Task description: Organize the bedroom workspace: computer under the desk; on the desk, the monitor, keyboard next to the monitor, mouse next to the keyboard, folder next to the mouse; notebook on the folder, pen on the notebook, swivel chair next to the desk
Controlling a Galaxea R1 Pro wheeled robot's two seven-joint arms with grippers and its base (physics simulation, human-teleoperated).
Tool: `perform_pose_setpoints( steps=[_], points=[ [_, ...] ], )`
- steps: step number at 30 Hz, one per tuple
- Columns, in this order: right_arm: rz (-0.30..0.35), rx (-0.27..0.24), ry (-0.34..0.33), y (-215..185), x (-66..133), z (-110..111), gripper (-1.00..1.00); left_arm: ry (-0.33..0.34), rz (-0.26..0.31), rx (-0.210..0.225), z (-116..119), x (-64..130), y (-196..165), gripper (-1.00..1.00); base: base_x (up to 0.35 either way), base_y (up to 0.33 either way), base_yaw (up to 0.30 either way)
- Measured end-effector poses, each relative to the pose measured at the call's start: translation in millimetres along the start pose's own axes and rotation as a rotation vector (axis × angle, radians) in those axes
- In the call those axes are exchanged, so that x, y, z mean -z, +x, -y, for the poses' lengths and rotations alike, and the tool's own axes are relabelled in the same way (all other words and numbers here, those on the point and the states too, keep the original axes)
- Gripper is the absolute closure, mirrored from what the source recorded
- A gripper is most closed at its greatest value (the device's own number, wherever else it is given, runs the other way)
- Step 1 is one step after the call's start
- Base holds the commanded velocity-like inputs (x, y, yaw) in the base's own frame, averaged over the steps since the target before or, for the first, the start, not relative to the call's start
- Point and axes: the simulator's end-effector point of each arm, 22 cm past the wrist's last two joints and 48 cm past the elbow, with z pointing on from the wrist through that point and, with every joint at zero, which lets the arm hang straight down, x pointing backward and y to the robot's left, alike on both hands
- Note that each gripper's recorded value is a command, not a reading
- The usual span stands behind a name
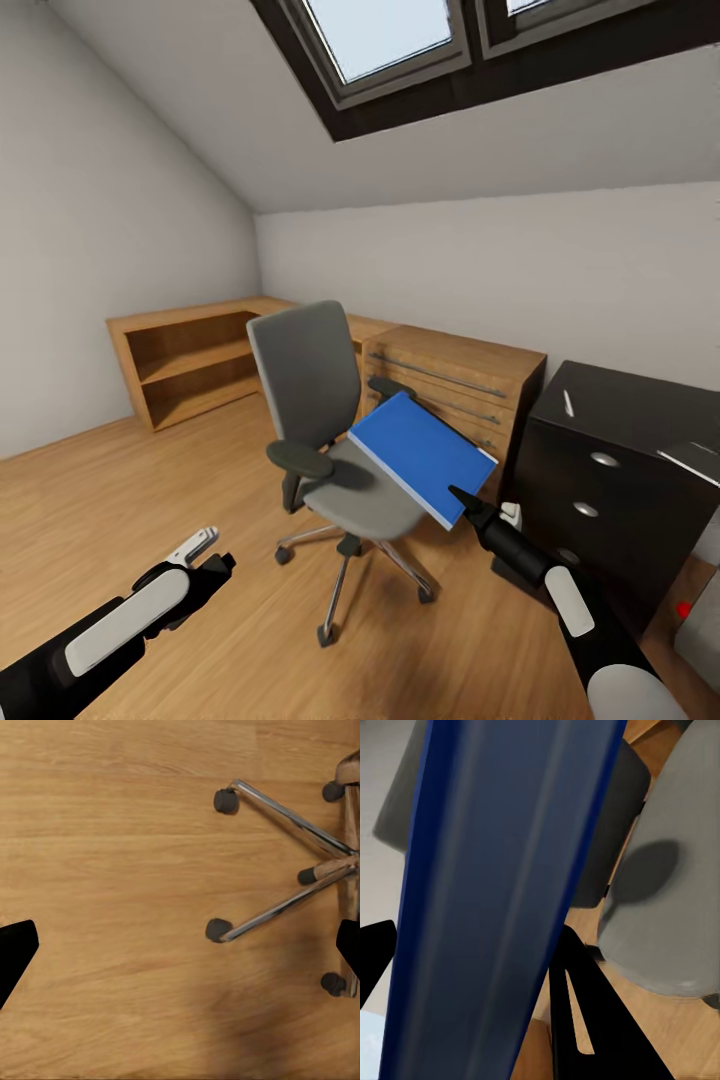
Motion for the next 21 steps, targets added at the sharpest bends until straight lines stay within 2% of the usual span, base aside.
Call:
perform_pose_setpoints(
  steps=[13, 18, 21],
  points=[
    [-0.001, -0.001, 0.001, -13.5, -4.2, -23.0, 1.0, 0.0, -0.001, 0.001, 11.7, 19.0, -16.2, -1.0, -0.33, 0.0, 0.0],
    [0.0, -0.001, 0.001, -18.9, -5.5, -32.4, 1.0, -0.005, -0.005, -0.001, 14.7, 25.4, -20.2, -1.0, -0.108, 0.0, 0.0],
    [0.001, 0.0, 0.0, -22.8, -6.1, -38.1, 1.0, -0.021, -0.024, -0.023, 14.8, 25.0, -8.6, -1.0, -0.022, 0.0, 0.0]
  ],
)
